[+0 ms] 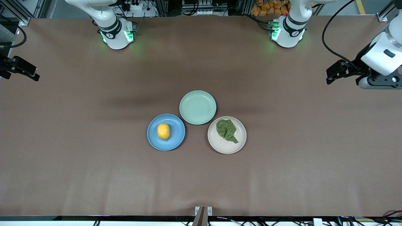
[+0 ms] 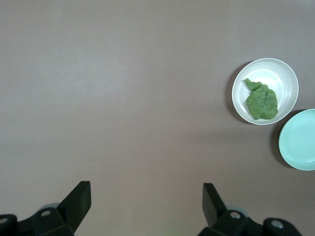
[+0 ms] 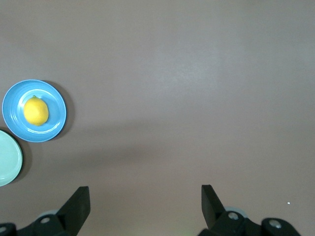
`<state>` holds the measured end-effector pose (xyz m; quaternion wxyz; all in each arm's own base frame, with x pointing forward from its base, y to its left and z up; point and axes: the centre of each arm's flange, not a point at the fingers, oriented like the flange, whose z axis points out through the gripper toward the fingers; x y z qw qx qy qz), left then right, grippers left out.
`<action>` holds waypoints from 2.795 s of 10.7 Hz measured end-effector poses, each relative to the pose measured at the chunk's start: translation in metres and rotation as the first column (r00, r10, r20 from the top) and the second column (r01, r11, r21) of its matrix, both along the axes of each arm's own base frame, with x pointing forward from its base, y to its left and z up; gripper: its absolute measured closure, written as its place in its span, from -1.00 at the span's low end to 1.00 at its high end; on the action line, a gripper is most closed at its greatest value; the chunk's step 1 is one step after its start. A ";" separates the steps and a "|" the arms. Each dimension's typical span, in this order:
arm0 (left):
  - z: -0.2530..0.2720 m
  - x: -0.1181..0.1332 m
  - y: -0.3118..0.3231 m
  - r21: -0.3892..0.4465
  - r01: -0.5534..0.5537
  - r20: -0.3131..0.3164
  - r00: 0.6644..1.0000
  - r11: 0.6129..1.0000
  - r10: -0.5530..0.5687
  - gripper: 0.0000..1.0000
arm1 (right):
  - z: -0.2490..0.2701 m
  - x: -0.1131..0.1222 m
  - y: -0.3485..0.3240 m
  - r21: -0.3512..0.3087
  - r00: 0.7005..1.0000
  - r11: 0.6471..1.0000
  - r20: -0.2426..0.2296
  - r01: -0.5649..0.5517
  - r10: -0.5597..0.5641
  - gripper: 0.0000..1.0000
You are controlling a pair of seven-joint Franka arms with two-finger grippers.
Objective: Pick lemon and lettuce from blue and beige plates
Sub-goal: 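Move both grippers out from the rest pose toward the plates, then lower the right gripper to the lemon while the left gripper reaches the lettuce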
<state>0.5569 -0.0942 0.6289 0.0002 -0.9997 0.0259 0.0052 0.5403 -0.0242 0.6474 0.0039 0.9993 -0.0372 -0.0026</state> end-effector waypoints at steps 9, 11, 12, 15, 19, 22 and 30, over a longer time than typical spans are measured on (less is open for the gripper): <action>-0.075 0.038 -0.045 -0.001 0.060 -0.053 0.997 0.998 -0.060 -1.00 | -0.067 0.035 0.042 0.070 0.992 0.996 -0.114 -0.051 0.059 -1.00; -0.099 0.047 -0.067 -0.002 0.046 -0.051 0.998 0.999 -0.046 -1.00 | -0.097 0.047 0.054 0.080 0.984 0.995 -0.160 -0.062 0.074 -1.00; -0.112 0.050 -0.084 0.000 0.027 -0.051 0.998 1.000 -0.027 -1.00 | -0.110 0.052 0.057 0.080 0.981 0.995 -0.180 -0.065 0.079 -1.00; -0.150 0.053 -0.133 0.006 -0.028 -0.054 0.998 1.000 0.029 -1.00 | -0.130 0.058 0.075 0.099 0.972 0.992 -0.212 -0.083 0.102 -1.00; -0.200 0.065 -0.170 -0.007 -0.102 -0.023 0.995 0.995 0.102 -1.00 | -0.152 0.070 0.109 0.141 0.972 0.983 -0.189 -0.114 0.140 -1.00; -0.239 0.078 -0.180 -0.022 -0.126 -0.002 0.992 0.992 0.126 -1.00 | -0.182 0.082 0.145 0.137 0.969 0.978 -0.166 -0.158 0.180 -1.00; -0.319 0.082 -0.229 -0.067 -0.142 0.054 0.988 0.988 0.146 -1.00 | -0.298 0.106 0.250 0.172 0.988 0.981 -0.110 -0.090 0.110 -1.00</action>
